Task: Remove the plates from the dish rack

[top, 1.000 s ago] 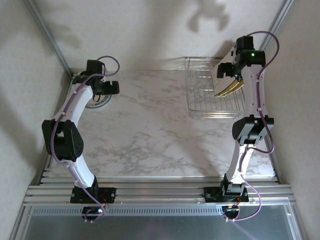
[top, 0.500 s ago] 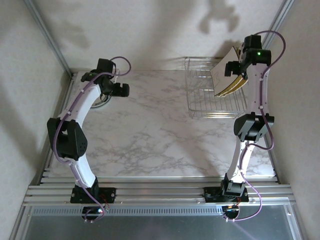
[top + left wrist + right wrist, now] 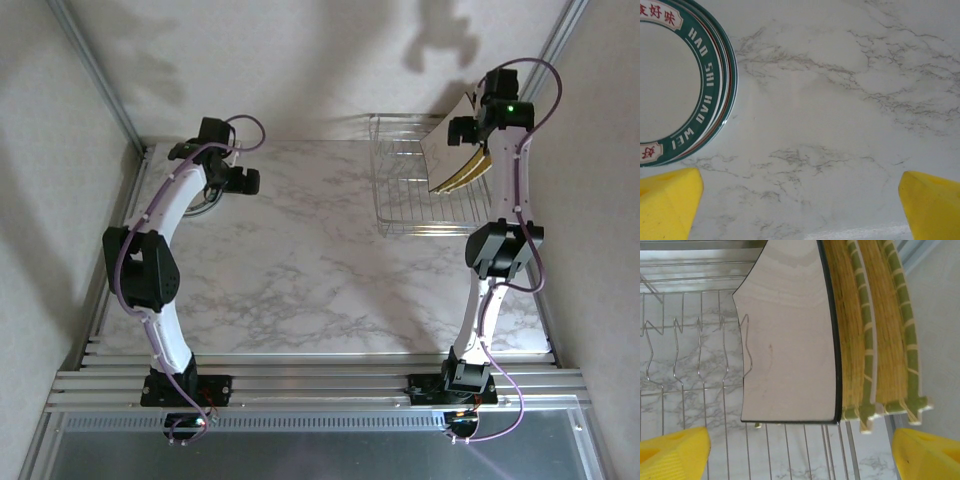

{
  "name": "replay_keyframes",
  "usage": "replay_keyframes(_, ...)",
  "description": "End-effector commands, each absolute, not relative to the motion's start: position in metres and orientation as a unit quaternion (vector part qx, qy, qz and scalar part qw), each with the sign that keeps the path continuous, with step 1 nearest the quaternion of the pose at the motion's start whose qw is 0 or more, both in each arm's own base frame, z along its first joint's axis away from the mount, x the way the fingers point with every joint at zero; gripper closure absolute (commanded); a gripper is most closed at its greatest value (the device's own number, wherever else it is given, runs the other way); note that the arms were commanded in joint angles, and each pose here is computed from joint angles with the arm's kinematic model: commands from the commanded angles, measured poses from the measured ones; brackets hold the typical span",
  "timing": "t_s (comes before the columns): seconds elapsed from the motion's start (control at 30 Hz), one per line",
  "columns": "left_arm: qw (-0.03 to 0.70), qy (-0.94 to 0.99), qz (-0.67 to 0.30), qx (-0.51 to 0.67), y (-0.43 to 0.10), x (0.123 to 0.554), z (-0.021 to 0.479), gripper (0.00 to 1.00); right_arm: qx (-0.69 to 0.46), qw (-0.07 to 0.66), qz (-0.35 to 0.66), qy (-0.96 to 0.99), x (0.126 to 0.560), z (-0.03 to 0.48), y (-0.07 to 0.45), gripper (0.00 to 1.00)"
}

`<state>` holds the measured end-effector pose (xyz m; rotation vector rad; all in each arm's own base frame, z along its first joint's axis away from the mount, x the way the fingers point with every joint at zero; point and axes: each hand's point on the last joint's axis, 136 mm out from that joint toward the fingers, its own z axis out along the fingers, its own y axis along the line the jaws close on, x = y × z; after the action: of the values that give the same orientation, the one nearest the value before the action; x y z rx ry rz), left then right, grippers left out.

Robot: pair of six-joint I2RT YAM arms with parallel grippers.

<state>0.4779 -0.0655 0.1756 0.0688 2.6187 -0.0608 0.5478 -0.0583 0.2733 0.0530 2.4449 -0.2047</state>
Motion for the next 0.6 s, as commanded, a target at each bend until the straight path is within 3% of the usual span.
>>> replay_keyframes(0.0, 0.250, 0.968, -0.014, 0.032, -0.059, 0.485, 0.170, 0.00, 0.006, 0.351, -0.076, 0.933, 0.565, 0.269, -0.055, 0.08)
replay_keyframes(0.57, 0.236, 0.971, -0.016, 0.030, -0.061, 0.503, 0.156, 0.00, -0.004, 0.361, -0.064, 0.930, 0.599, 0.238, -0.044, 0.12)
